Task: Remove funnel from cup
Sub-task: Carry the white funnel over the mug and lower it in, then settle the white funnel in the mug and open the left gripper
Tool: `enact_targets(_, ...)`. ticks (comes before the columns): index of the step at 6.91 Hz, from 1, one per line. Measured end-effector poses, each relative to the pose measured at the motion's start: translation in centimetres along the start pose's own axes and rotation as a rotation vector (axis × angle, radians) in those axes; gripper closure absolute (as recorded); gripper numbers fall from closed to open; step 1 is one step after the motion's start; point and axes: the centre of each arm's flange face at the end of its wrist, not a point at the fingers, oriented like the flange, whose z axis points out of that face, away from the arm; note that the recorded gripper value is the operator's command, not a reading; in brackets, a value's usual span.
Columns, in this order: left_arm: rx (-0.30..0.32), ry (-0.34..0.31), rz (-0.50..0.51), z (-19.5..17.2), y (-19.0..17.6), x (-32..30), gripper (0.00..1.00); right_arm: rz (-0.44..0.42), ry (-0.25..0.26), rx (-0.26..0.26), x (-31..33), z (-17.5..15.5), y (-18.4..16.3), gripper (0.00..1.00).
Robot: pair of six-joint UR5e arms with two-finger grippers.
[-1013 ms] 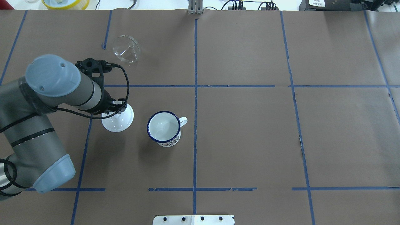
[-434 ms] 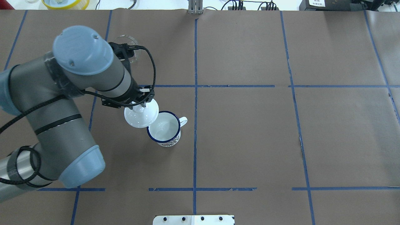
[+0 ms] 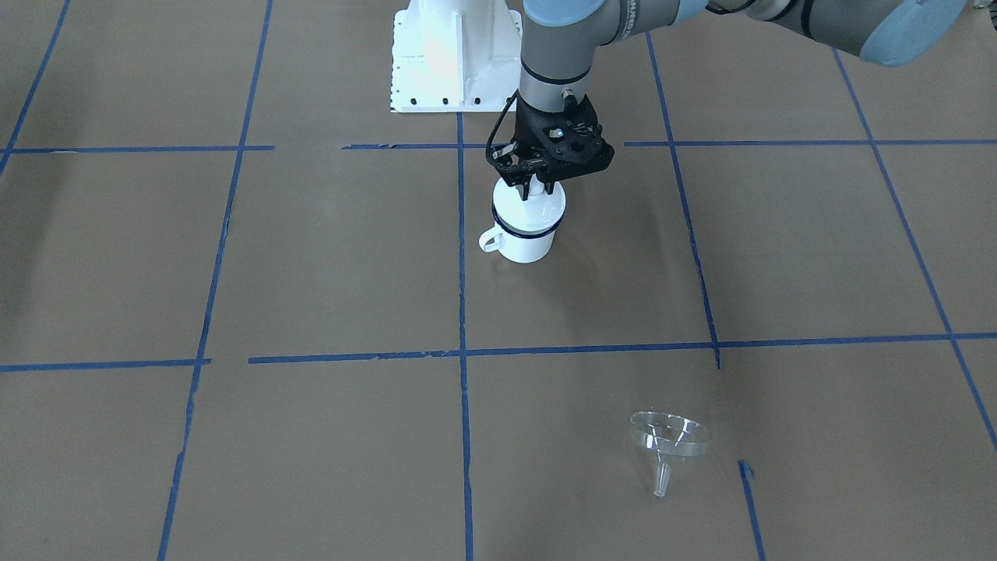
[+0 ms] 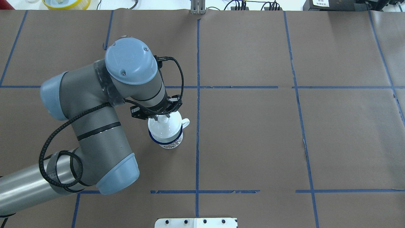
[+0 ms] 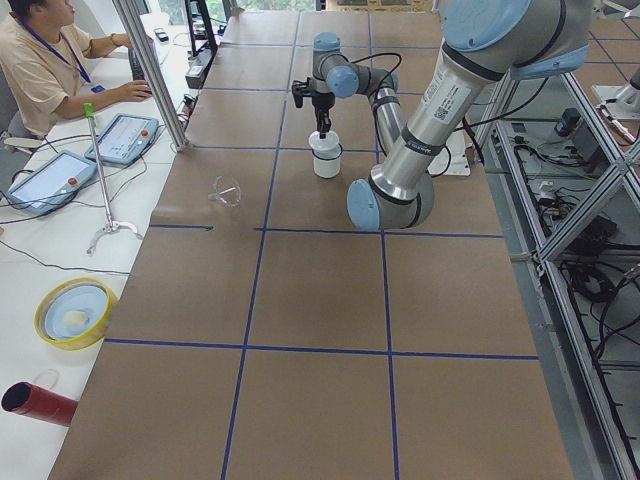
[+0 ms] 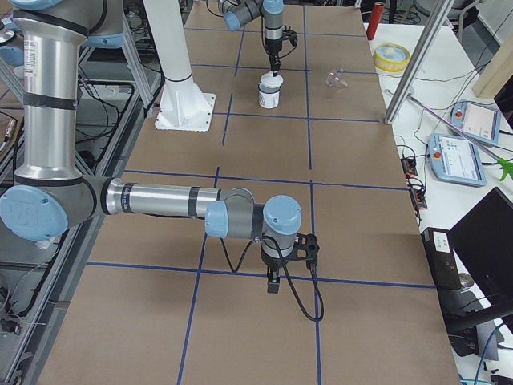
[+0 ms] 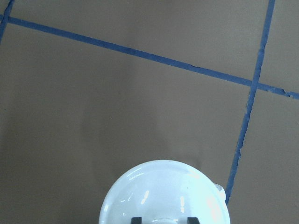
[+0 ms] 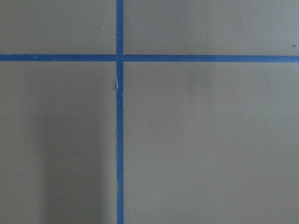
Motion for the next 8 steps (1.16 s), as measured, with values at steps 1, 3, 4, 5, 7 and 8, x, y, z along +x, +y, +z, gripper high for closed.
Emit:
enact_targets(1,-0.008,-0.007,-0.002,0.6,0.6,0.2,1.0,0.0,0.0,0.0,0.0,0.0,0.0,0.0)
enact_targets(3,-0.014,-0.015,-0.005,1.1,1.1,0.1,1.0,0.0,0.0,0.0,0.0,0.0,0.0,0.0)
enact_targets(4,-0.014,-0.019,-0.007,1.4,1.0,0.0,1.0,0.0,0.0,0.0,0.0,0.0,0.0,0.0)
enact_targets(5,-0.015,-0.024,-0.008,1.6,1.0,0.0,1.0,0.0,0.0,0.0,0.0,0.0,0.0,0.0)
enact_targets(7,-0.017,-0.03,-0.009,2.0,1.0,0.0,1.0,0.0,0.0,0.0,0.0,0.0,0.0,0.0)
enact_targets(8,-0.017,-0.03,-0.009,2.0,1.0,0.0,1.0,0.0,0.0,0.0,0.0,0.0,0.0,0.0)
